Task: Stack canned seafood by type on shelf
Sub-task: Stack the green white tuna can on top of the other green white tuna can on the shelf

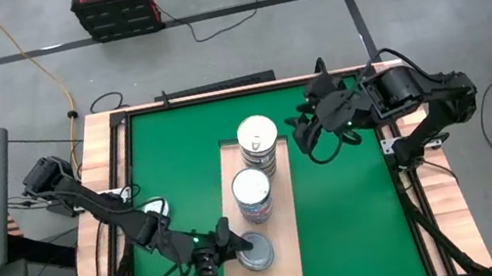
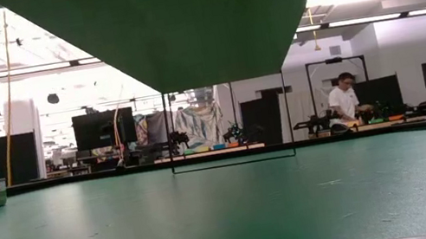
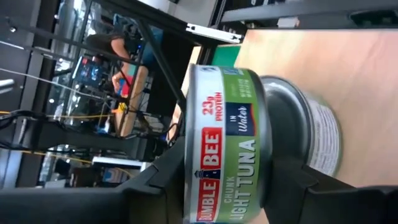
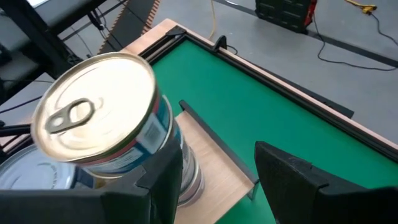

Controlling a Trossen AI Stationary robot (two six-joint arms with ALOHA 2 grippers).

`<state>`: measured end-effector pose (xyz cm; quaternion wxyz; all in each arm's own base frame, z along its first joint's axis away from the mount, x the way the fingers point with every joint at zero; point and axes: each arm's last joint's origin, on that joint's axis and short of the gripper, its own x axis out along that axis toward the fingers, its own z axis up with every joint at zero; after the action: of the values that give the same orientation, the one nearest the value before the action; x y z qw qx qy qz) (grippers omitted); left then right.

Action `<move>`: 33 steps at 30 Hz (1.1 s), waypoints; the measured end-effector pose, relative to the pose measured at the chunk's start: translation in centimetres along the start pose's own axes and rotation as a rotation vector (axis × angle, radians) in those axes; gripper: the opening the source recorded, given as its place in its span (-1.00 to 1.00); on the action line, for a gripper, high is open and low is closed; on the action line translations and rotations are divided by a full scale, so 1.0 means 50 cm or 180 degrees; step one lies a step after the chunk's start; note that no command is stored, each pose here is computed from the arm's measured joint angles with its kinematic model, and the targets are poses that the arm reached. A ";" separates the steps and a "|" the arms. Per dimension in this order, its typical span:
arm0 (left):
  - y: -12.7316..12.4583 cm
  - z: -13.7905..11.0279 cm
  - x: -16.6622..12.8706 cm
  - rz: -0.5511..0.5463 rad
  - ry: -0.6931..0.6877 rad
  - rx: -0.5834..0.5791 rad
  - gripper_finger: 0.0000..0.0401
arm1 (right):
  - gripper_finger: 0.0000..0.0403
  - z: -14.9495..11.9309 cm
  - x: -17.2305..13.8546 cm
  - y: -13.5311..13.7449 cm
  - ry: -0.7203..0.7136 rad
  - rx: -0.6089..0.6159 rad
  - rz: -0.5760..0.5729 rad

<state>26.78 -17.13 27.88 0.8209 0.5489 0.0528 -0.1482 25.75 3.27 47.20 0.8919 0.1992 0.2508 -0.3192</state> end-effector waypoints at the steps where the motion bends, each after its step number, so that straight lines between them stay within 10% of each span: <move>1: 0.004 0.000 0.000 -0.0003 0.0007 -0.0043 -0.20 | 0.13 -0.001 -0.001 0.002 -0.0001 0.0000 0.0021; 15: 0.034 0.008 -0.001 -0.0365 -0.0013 -0.0208 0.23 | 0.13 -0.002 -0.005 0.009 -0.0025 0.0034 0.0092; 33: 0.050 0.006 -0.013 -0.0694 -0.0146 -0.0231 0.25 | 0.13 0.010 -0.006 0.018 -0.0249 0.0083 0.0175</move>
<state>26.87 -16.41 30.39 0.8203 0.5062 0.0987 -0.2471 26.32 3.80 47.97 0.9068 0.2050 0.2060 -0.3053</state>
